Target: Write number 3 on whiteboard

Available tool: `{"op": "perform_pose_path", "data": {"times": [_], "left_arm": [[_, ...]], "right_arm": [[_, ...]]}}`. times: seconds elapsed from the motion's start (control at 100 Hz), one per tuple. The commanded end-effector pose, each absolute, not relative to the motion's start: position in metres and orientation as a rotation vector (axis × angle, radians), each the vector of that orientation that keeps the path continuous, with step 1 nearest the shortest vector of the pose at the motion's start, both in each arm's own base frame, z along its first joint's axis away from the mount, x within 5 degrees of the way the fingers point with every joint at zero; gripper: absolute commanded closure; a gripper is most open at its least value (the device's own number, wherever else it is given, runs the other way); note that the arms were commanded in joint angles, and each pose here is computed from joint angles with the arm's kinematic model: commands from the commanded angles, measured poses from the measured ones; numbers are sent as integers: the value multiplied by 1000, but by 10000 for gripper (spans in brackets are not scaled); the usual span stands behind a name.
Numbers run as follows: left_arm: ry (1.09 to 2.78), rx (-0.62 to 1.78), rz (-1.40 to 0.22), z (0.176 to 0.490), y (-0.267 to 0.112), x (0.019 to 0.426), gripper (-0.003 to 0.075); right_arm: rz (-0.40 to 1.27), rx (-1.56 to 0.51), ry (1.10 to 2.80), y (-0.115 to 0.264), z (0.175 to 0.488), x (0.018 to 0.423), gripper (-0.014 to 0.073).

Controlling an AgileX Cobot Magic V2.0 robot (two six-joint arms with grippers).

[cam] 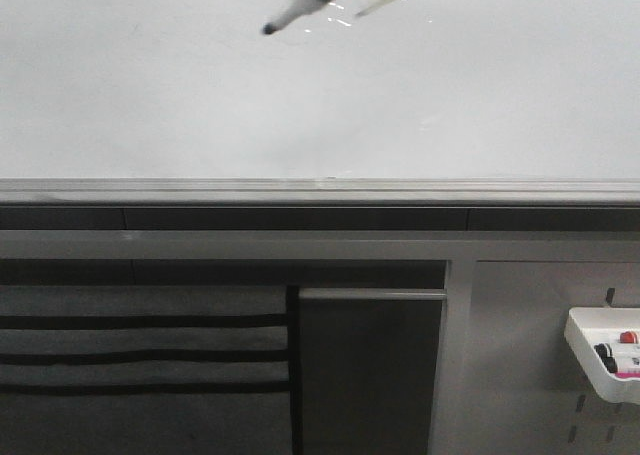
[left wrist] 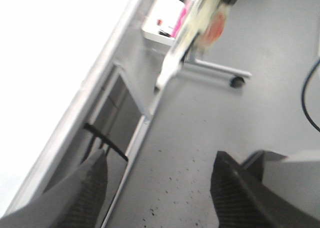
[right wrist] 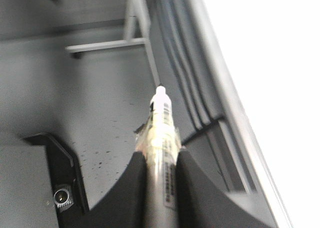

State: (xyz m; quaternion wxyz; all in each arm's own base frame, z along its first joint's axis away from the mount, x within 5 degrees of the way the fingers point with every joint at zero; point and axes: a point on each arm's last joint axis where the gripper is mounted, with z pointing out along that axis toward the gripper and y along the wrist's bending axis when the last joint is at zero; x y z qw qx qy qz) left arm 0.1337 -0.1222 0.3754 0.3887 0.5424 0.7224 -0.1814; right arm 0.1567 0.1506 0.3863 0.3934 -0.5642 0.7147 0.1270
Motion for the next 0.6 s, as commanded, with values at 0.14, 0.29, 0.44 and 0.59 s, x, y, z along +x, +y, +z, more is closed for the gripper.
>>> {"op": "perform_pose_path", "data": {"times": [0.14,0.29,0.44,0.59], "left_arm": [[1793,1152,-438,368,-98,113,301],[1778,1107,-420,359,-94,109,301],[1781,1109,-421,358,-95,110,301],[1782,1110,-421,358,-95,110,301]], "right_arm": [[295,-925,1882,110,373,151,601],[285,-872,1850,105,356,150,600],[329,-832,1848,108,354,152,600],[352,-734,1852,113,362,174,600]]}}
